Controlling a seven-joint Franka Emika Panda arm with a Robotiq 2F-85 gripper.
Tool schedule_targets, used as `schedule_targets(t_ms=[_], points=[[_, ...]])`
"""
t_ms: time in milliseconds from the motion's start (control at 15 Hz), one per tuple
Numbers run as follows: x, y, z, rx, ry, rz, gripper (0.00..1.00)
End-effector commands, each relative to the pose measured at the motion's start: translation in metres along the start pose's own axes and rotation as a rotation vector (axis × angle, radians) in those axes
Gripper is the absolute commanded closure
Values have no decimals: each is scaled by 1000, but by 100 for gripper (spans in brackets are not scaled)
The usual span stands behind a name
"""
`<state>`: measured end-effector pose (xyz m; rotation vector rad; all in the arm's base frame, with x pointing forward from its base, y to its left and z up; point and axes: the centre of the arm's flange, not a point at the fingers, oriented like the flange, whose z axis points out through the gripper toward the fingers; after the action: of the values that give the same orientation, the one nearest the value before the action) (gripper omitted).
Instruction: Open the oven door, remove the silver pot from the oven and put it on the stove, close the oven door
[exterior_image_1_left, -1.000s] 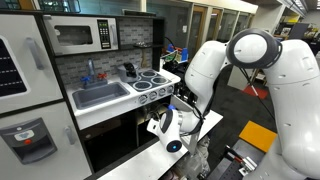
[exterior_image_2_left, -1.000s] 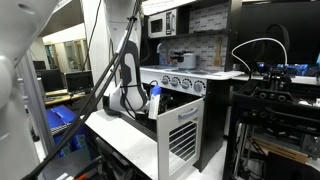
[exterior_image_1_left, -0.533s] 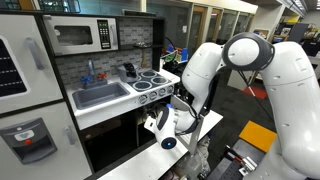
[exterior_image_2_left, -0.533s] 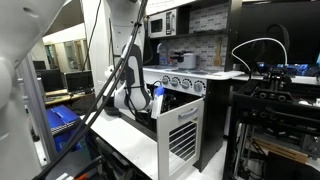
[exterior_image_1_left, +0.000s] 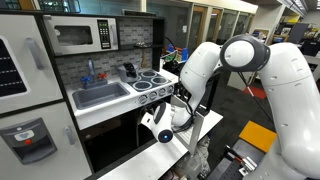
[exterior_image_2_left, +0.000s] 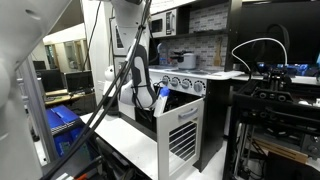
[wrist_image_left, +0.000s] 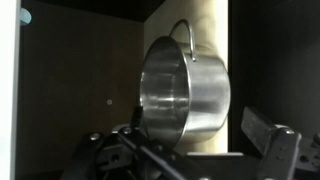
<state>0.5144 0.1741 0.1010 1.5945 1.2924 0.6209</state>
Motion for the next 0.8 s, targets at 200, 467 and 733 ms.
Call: schedule_targets(t_ms=[200, 467, 733], points=[[-11, 14, 29, 62, 20, 80, 0], [-18, 18, 37, 89, 25, 98, 0], [-20, 21, 38, 112, 42, 105, 42]])
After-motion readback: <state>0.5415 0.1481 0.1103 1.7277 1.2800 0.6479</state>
